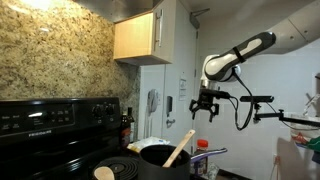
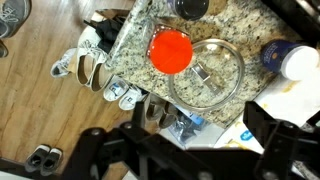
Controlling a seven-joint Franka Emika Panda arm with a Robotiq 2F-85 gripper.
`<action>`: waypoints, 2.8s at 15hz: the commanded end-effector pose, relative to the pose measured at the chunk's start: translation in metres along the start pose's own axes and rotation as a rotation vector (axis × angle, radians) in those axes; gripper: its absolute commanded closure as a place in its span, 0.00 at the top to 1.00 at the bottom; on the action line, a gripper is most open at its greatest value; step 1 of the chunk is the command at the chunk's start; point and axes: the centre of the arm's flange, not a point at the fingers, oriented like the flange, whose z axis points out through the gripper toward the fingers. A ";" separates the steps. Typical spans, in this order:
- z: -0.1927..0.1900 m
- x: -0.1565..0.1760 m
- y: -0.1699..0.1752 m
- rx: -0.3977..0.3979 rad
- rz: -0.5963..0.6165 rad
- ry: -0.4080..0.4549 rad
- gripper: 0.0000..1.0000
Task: Pick the two bottles on the stove and place them on the counter, then pick the cooking stick from the pot and place it on the stove
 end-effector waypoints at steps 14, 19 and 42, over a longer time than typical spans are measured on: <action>-0.059 -0.159 -0.089 -0.234 -0.685 -0.011 1.00; -0.055 -0.158 -0.095 -0.234 -0.642 0.006 1.00; -0.040 -0.183 -0.141 -0.488 -1.274 -0.231 1.00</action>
